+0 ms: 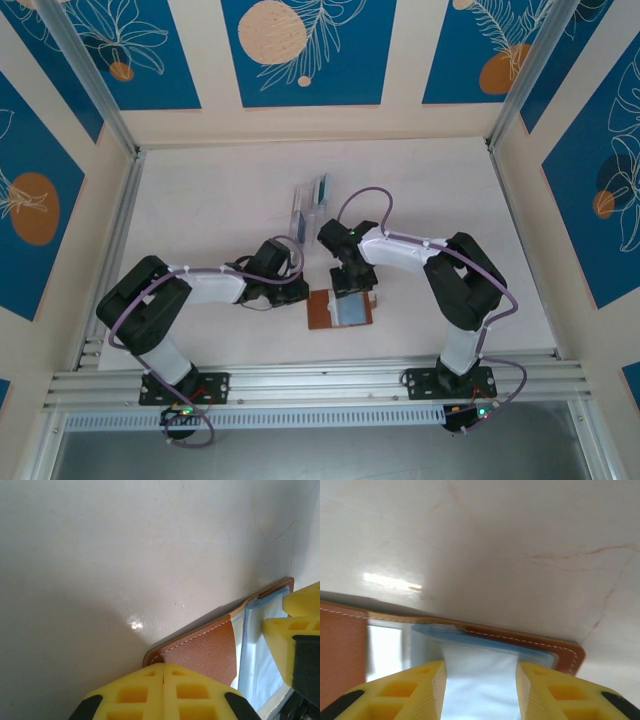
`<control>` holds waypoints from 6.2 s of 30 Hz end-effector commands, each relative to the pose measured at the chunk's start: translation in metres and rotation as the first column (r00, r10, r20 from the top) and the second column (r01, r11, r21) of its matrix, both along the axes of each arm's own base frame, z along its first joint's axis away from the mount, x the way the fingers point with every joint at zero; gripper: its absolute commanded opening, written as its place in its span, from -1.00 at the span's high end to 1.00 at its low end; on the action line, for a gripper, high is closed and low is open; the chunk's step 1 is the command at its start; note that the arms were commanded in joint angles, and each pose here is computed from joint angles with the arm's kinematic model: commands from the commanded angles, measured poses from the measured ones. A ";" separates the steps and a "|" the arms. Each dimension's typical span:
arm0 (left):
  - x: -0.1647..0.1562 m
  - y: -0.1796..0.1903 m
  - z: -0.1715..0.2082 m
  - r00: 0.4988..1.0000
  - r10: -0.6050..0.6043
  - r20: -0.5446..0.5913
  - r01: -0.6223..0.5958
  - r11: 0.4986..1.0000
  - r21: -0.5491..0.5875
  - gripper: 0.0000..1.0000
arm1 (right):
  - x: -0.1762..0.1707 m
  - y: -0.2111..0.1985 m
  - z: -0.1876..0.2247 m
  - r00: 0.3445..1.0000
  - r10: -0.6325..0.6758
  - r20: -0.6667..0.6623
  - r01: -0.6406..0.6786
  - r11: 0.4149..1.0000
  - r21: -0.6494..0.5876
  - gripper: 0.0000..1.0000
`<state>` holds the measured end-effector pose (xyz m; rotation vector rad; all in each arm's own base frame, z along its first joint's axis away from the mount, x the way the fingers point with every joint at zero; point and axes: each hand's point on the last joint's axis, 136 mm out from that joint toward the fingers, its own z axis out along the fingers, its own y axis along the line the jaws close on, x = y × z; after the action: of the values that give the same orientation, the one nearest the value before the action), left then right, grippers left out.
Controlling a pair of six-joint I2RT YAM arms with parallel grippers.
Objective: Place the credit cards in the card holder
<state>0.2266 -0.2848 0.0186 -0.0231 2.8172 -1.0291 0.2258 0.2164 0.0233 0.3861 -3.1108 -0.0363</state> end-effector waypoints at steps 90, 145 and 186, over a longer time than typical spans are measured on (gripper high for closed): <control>0.006 0.083 0.037 0.988 0.151 0.036 -0.155 0.981 0.114 0.97 | -0.033 0.103 -0.021 0.952 -0.004 -0.305 0.127 0.914 0.385 0.66; -0.017 0.059 -0.014 0.999 0.042 -0.001 -0.041 0.980 0.193 1.00 | 0.102 0.107 0.131 0.994 -0.014 0.110 -0.032 0.916 0.401 0.62; -0.021 0.063 -0.019 0.999 0.053 -0.002 -0.051 0.979 0.197 1.00 | 0.143 0.074 0.113 0.982 -0.033 0.187 -0.009 0.975 0.221 0.39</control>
<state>0.2229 -0.2398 0.0209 -0.0523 2.8018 -0.8544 0.3753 0.2703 0.1056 0.2923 -3.2945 -0.2263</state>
